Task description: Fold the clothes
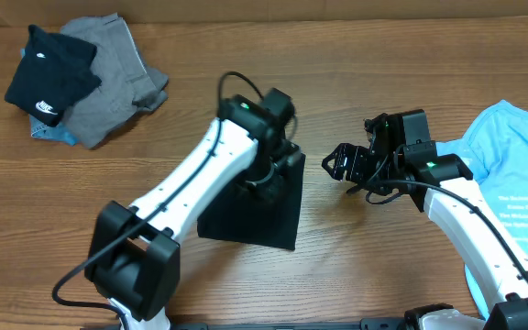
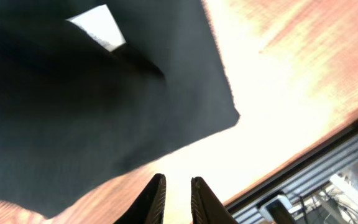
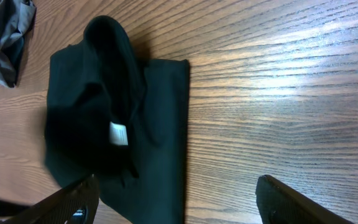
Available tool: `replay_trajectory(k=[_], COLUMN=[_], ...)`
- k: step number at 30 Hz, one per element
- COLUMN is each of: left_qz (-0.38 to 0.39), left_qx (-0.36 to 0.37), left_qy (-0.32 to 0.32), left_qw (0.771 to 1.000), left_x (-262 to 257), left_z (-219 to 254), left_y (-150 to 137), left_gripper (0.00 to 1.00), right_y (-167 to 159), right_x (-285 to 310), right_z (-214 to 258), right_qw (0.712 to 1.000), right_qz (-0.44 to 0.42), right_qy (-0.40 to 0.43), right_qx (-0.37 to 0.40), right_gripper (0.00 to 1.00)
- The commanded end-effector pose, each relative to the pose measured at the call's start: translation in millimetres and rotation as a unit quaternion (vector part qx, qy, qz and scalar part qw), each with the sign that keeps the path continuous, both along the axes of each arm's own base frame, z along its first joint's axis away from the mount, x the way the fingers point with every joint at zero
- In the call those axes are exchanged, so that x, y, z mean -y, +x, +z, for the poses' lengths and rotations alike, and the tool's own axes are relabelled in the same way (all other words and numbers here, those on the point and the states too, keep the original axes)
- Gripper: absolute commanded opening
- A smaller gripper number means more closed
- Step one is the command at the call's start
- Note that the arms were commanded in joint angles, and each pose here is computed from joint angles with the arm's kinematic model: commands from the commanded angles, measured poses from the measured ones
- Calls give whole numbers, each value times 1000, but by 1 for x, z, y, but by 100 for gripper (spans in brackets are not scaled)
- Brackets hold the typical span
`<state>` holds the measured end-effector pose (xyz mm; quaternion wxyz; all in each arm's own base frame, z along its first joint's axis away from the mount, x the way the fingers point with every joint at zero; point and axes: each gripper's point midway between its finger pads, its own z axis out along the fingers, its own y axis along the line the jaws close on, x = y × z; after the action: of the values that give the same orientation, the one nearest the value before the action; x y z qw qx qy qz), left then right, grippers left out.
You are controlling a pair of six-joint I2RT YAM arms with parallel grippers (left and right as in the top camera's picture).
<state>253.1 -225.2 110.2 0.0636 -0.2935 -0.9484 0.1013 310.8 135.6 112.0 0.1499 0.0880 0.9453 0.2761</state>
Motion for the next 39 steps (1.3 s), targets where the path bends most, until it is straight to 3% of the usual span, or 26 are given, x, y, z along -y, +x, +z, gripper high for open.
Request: replay_trajectory(k=[1,6,7,8,10,12,14,20,21,24,25,26,30,36,39], left_qz=[-4,45,59,75,94,111,109,66,64,15,5,0,-12,-43,-49], left_qx=[-4,47,59,74,99,122,132,92,78,-26,-46,-66,-99,-98,-82], left_qy=[-3,98,117,137,155,147,128,41,37,-56,-81,-102,-124,-105,-73], left_qw=[1000,993,990,985,978,975,977,993,994,998,996,993,987,989,993], left_x=[17,-12,-21,-33,-46,-53,-54,-26,-23,9,17,24,38,57,60], left_z=[2,-1,1,2,4,3,-1,-30,-37,-43,-40,-35,-24,-25,-31], left_y=[-17,-4,1,9,23,43,58,71,68,32,23,15,-7,-29,-35], left_gripper=[25,18,22,35,49,61,66,73,72,24,11,4,4,5,20], right_y=[4,3,3,3,3,3,4,1,1,-1,-1,-1,0,1,1], right_x=[-1,-1,-1,-1,-1,-1,-1,-1,-1,0,0,1,1,4,4], right_z=[4,4,3,3,3,4,4,3,2,1,1,1,1,0,0], right_qw=[1000,1000,1000,1000,1000,1000,1000,1000,1000,1000,1000,1000,1000,1000,1000], right_qz=[3,3,3,3,3,3,3,3,3,3,3,2,1,-3,-3], right_qy=[2,2,2,1,1,2,2,1,1,-1,-1,-2,-5,-11,-11], right_qx=[8,7,7,6,6,7,8,3,1,-5,-5,-4,-3,-1,-1], right_gripper=[84,84,84,84,84,84,84,84,84,84,84,84,84,84,84])
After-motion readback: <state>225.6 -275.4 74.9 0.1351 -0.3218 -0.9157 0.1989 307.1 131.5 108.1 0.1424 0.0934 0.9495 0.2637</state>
